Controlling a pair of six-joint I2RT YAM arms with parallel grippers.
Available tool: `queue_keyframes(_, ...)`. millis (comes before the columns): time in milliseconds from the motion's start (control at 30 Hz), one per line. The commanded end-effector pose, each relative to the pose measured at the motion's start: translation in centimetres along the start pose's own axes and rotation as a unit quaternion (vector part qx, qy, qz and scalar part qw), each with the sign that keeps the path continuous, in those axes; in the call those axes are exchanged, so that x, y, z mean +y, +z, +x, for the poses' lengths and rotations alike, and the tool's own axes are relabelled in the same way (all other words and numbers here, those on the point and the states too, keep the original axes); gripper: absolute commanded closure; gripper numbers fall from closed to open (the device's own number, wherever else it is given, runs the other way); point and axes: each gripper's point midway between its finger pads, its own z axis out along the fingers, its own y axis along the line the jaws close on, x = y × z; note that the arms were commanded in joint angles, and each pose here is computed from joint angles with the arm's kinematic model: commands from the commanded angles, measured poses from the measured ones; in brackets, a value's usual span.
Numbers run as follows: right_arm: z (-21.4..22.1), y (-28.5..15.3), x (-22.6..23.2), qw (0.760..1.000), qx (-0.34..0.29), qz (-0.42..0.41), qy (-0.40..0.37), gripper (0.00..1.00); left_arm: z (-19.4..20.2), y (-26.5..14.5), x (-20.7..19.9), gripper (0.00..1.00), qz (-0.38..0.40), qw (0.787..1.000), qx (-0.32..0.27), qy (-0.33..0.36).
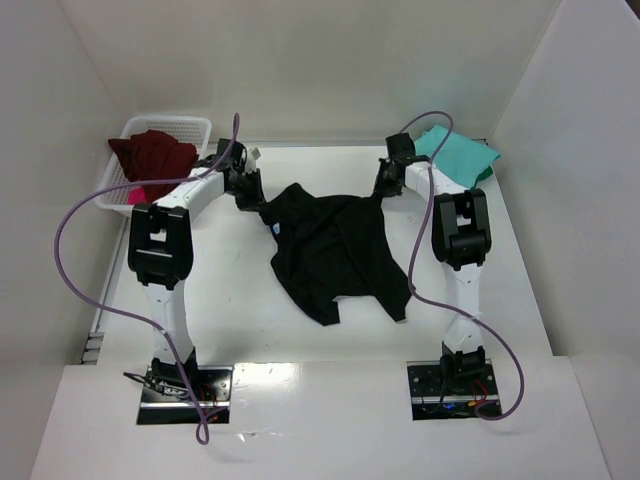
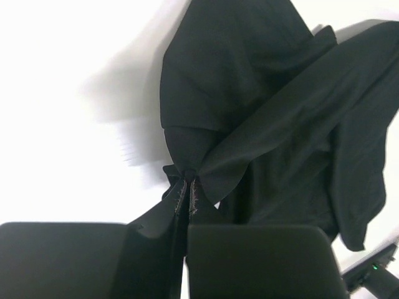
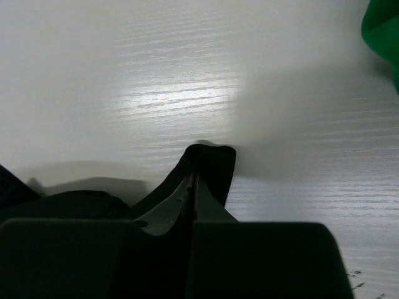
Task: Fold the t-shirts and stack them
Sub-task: Flatten out the tshirt
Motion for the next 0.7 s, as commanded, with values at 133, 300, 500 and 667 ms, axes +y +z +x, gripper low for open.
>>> queue_keyframes(133,-7.9,-7.3,-3.1,0.994,-0.107,0.026,0.02,1.0,-4.8,-3.8,1.9,1.0,-0.056,0.995,-0.061,0.047)
queue_keyframes(300,-10.5,-10.6,-6.2,0.987,-0.147,0.046,0.035,1.0,-7.0,-5.8,2.6,1.0,-0.091,0.989,-0.093,0.067)
queue_keyframes(500,-11.5,-13.1,-8.2,0.981,-0.173,0.078,0.038,1.0,-10.1,-8.6,4.3,1.0,-0.166,0.974,-0.136,0.074)
queue_keyframes(667,-11.8,-14.5,-10.7,0.973,-0.192,0.109,0.06,1.0,-11.9,-10.4,5.1,1.0,-0.211,0.96,-0.165,0.081)
